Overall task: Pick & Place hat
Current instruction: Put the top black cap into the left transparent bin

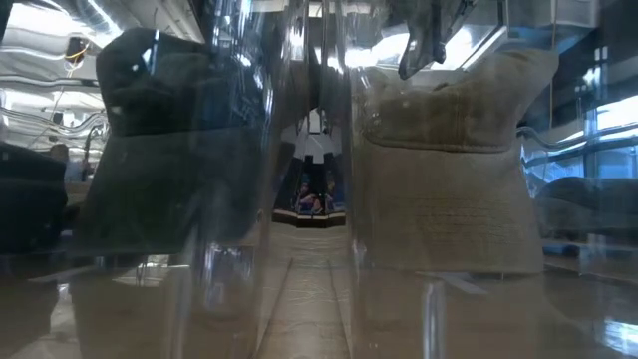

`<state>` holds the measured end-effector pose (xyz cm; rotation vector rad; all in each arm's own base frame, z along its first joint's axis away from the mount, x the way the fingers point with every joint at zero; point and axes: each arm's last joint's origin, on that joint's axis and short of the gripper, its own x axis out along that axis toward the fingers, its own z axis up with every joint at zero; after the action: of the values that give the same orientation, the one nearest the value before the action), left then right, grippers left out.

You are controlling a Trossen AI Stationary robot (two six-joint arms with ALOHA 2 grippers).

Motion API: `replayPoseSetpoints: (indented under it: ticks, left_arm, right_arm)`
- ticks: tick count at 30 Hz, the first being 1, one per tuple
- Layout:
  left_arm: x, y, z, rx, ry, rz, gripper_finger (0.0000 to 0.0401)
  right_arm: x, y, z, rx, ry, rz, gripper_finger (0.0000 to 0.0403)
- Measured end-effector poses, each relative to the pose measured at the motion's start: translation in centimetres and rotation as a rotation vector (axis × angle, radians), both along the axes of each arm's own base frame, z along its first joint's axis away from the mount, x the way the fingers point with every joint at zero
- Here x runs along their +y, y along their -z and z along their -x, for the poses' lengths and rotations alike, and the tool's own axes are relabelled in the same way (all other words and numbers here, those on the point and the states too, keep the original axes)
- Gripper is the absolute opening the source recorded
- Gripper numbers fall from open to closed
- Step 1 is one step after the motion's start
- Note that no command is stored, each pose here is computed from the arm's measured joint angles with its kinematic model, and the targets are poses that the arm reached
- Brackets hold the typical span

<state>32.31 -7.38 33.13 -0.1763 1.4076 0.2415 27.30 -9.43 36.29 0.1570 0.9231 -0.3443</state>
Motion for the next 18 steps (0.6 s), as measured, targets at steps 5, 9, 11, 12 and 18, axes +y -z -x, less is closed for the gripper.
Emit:
replayPoseSetpoints:
  ticks: [5,9,11,12,18]
  left_arm:
    - [0.1,-0.3,0.2,0.006,0.003,-0.034,0.0136]
    - [0.3,-1.6,0.4,-0.024,0.009,-0.078,0.0143]
    - [0.5,-2.5,0.5,-0.056,0.008,-0.111,0.0142]
    - [0.6,-3.0,0.6,-0.079,0.015,-0.135,0.0142]
    - [1.5,-4.6,1.3,-0.133,0.075,-0.419,0.0140]
  right_arm:
    - [0.0,0.0,0.0,0.000,-0.001,0.001,0.0072]
    - [0.0,0.0,0.0,0.001,-0.001,0.001,0.0072]
    - [0.0,0.0,0.0,0.001,0.000,0.000,0.0072]
    - [0.0,0.0,0.0,0.000,0.003,-0.002,0.0072]
    - [0.2,0.1,0.0,-0.014,0.002,-0.084,0.0072]
